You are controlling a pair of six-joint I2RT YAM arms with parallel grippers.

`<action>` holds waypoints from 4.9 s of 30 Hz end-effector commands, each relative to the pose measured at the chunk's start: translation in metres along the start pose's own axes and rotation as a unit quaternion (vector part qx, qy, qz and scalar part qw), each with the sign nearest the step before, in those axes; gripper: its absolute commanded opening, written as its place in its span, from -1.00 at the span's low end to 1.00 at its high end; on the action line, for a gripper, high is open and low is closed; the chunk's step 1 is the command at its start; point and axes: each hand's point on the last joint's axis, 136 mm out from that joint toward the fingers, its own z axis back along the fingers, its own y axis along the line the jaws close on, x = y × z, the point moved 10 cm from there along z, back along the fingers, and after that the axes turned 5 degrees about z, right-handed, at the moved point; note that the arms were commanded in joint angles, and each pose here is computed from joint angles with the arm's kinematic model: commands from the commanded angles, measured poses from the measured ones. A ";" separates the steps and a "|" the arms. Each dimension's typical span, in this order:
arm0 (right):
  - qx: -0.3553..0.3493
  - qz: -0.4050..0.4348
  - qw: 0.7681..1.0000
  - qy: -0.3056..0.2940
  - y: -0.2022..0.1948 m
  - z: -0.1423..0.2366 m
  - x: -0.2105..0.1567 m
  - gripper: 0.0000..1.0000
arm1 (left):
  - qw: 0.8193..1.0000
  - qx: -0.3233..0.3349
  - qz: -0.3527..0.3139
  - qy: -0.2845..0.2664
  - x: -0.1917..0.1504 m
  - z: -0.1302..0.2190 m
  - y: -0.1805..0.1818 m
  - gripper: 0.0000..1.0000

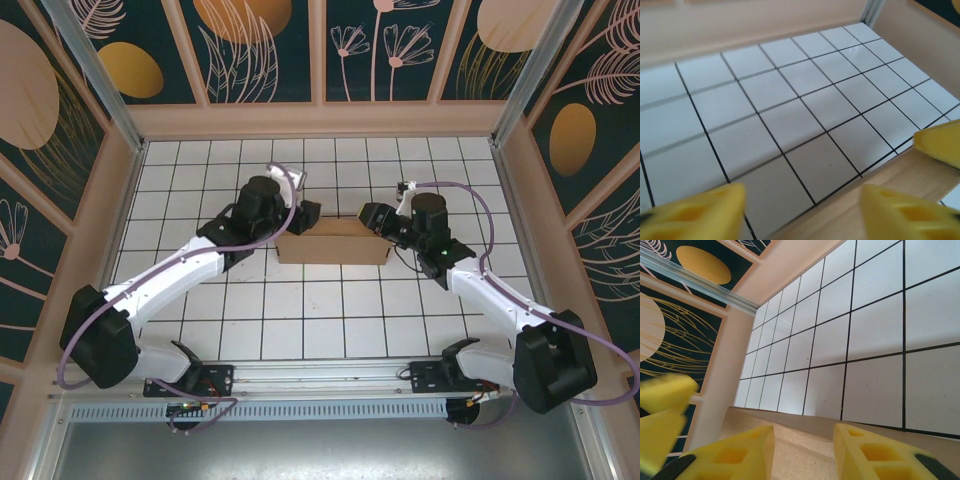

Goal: Fold the paper box

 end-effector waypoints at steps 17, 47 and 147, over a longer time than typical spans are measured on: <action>-0.024 0.007 0.998 0.061 -0.010 -0.001 -0.020 -0.26 | 0.982 -0.047 0.183 -0.017 -0.029 -0.025 0.013 -1.00; -0.212 0.080 0.971 0.075 -0.008 0.035 -0.001 0.15 | 0.984 -0.027 0.176 0.007 -0.049 -0.030 0.021 -1.00; -0.113 0.160 0.973 0.125 0.015 -0.037 -0.050 -0.59 | 0.969 0.030 0.244 -0.011 -0.036 0.047 0.059 0.28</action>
